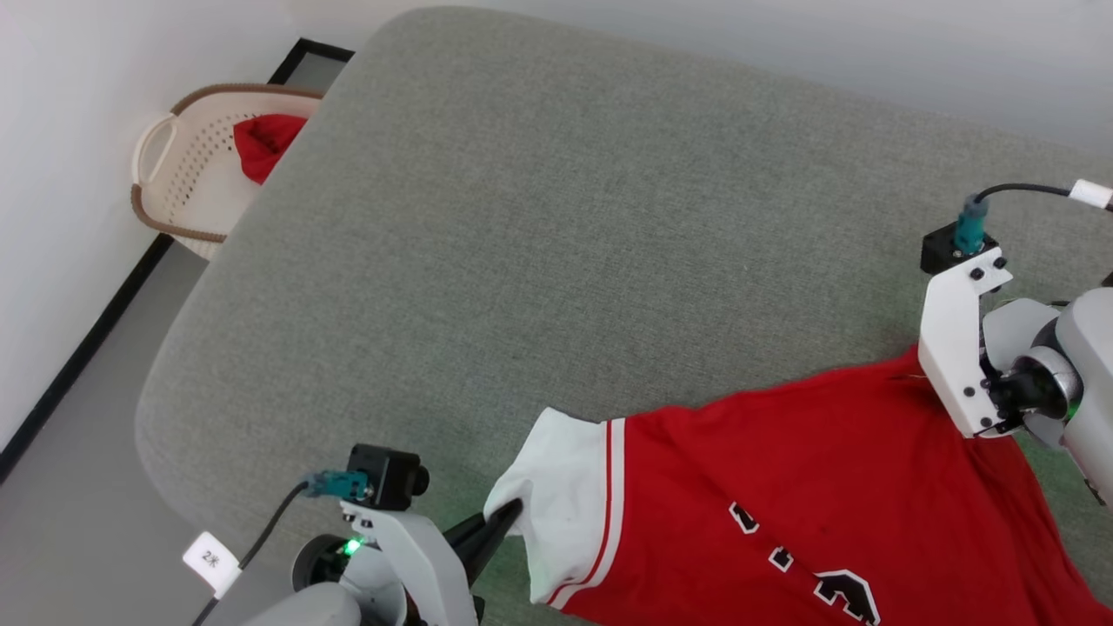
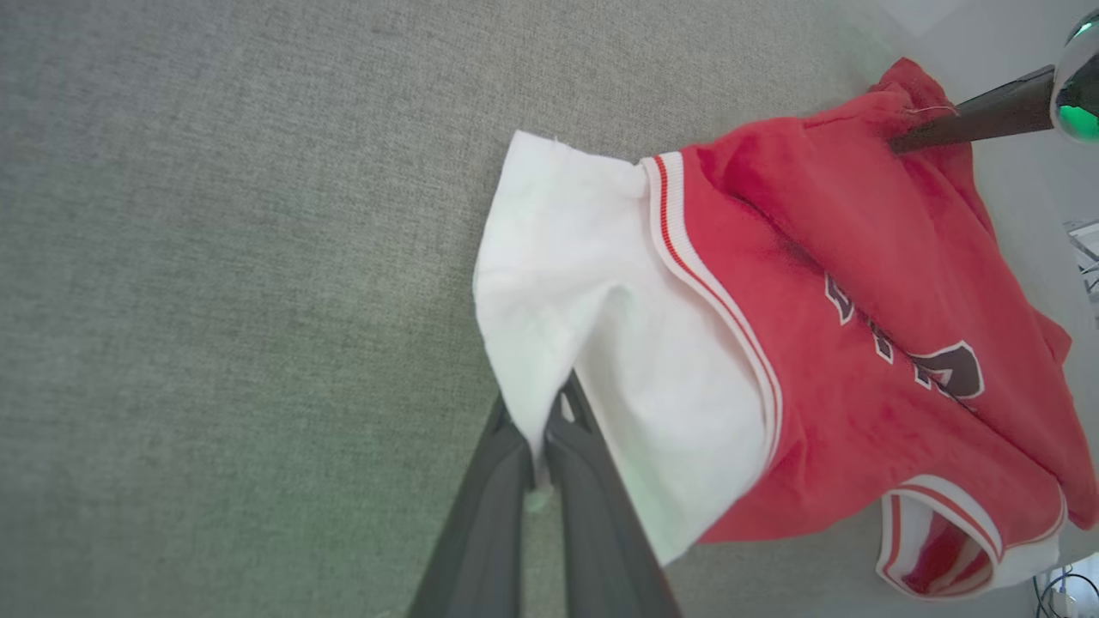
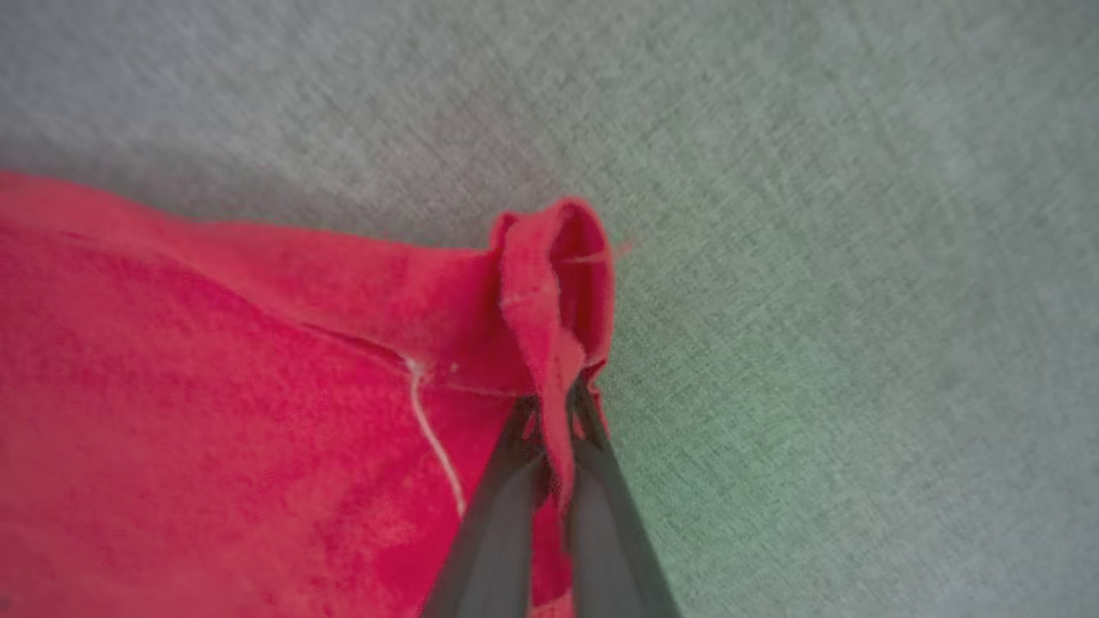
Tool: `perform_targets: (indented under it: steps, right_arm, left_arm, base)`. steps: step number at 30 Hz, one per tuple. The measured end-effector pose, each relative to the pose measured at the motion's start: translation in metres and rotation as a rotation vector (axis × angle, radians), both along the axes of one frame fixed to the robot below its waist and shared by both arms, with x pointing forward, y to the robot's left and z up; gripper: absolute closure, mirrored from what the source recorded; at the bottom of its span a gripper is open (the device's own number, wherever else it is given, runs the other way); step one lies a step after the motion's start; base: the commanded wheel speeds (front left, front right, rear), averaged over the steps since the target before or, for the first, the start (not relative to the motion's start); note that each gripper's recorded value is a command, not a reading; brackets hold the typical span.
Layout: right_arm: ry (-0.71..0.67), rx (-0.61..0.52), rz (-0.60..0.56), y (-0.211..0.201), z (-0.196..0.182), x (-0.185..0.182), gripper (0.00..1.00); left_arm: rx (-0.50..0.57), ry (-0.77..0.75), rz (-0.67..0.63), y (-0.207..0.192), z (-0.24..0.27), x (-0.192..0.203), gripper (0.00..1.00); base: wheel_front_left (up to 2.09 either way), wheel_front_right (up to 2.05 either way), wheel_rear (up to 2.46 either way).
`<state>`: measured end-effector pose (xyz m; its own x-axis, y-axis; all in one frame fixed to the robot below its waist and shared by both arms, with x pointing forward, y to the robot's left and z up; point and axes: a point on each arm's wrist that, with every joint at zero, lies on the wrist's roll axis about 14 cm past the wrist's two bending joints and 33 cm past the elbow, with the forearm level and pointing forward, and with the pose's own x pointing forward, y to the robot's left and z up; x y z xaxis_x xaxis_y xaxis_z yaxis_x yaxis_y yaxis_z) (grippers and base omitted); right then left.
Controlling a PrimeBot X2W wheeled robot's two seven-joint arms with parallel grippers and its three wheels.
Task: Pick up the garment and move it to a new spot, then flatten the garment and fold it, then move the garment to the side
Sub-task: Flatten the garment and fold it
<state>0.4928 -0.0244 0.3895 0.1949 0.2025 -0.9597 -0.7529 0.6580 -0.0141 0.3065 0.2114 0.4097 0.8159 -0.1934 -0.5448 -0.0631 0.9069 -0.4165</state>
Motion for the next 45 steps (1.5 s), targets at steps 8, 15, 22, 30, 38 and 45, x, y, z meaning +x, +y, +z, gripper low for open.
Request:
perform_targets:
  steps: [8, 15, 22, 30, 38, 45]
  right_arm:
    - [-0.004, 0.048, -0.076, 0.003, 0.006, 0.011, 1.0]
    - [-0.095, 0.124, -0.113, 0.003, 0.042, 0.024, 1.0]
    - [-0.241, 0.279, -0.13, 0.013, 0.105, 0.036, 1.0]
    - [-0.492, 0.407, -0.14, 0.007, 0.191, 0.048, 1.0]
    - [-0.77, 0.557, -0.188, -0.009, 0.283, 0.055, 1.0]
    - [-0.935, 0.611, -0.207, -0.022, 0.335, 0.05, 1.0]
  left_arm:
    - [0.018, -0.008, -0.01, 0.006, 0.004, 0.006, 1.0]
    - [0.096, -0.071, -0.085, 0.023, 0.047, 0.029, 1.0]
    - [0.26, -0.18, -0.166, 0.045, 0.125, 0.064, 1.0]
    - [0.431, -0.335, -0.185, 0.064, 0.229, 0.106, 1.0]
    - [0.522, -0.511, -0.17, 0.059, 0.321, 0.142, 1.0]
    - [0.578, -0.688, -0.12, 0.052, 0.398, 0.159, 1.0]
  base:
    - [0.0, 0.0, 0.0]
    - [0.0, 0.0, 0.0]
    - [0.0, 0.0, 0.0]
    - [0.0, 0.0, 0.0]
    - [0.0, 0.0, 0.0]
    - [0.0, 0.0, 0.0]
